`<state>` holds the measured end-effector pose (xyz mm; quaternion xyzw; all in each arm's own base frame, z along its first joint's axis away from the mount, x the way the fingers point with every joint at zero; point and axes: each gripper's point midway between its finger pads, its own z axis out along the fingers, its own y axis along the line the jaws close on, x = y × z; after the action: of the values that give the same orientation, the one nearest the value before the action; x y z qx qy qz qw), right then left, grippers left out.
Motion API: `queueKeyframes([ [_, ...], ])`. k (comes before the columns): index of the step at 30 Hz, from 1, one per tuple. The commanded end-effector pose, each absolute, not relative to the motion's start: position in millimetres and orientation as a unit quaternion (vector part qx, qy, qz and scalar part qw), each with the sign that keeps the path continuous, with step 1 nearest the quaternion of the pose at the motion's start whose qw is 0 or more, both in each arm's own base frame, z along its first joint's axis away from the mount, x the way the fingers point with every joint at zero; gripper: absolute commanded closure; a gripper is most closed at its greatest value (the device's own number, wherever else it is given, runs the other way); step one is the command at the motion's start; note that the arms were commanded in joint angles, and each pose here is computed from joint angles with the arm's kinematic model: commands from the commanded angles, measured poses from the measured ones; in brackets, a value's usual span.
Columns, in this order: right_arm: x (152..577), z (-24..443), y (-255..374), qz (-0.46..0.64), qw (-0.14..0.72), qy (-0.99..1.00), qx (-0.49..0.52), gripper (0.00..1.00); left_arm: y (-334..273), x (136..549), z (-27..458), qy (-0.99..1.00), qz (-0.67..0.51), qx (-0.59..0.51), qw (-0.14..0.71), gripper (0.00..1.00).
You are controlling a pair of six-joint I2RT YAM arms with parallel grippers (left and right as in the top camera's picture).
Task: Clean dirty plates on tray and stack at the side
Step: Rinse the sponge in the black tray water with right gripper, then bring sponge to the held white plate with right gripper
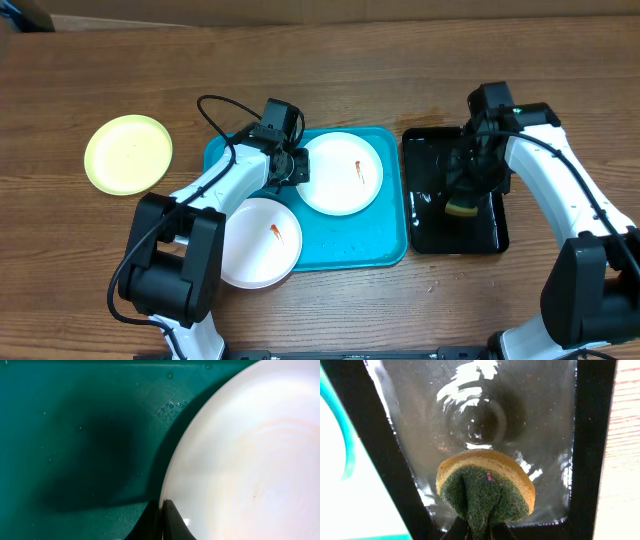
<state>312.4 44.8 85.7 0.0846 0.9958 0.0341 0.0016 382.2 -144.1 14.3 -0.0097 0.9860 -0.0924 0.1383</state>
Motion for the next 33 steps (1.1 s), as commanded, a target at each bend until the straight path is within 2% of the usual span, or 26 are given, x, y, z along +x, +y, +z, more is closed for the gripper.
queueKeyframes([
  [1,324,107,46,0.037,0.036,0.995,0.081,0.96,-145,375,4,0.989,-0.085,0.000,0.122,0.96],
  [5,327,109,56,0.063,0.040,0.994,0.076,0.96,-145,375,4,0.989,-0.085,0.000,0.122,0.96],
  [10,336,120,112,0.181,0.057,0.982,0.015,0.96,-145,375,4,0.989,-0.085,0.000,0.122,0.96],
  [15,345,129,162,0.213,0.099,0.971,-0.050,0.96,-145,376,4,0.989,-0.085,0.000,0.123,0.96],
  [19,357,130,196,0.187,0.154,0.964,-0.106,0.96,-145,376,4,0.989,-0.085,0.000,0.124,0.96],
  [24,378,113,210,0.082,0.231,0.960,-0.135,0.96,-145,376,4,0.989,-0.086,0.000,0.123,0.96],
  [33,388,70,227,0.038,0.233,0.960,-0.153,0.96,-145,376,4,0.989,-0.085,0.000,0.123,0.96],
])
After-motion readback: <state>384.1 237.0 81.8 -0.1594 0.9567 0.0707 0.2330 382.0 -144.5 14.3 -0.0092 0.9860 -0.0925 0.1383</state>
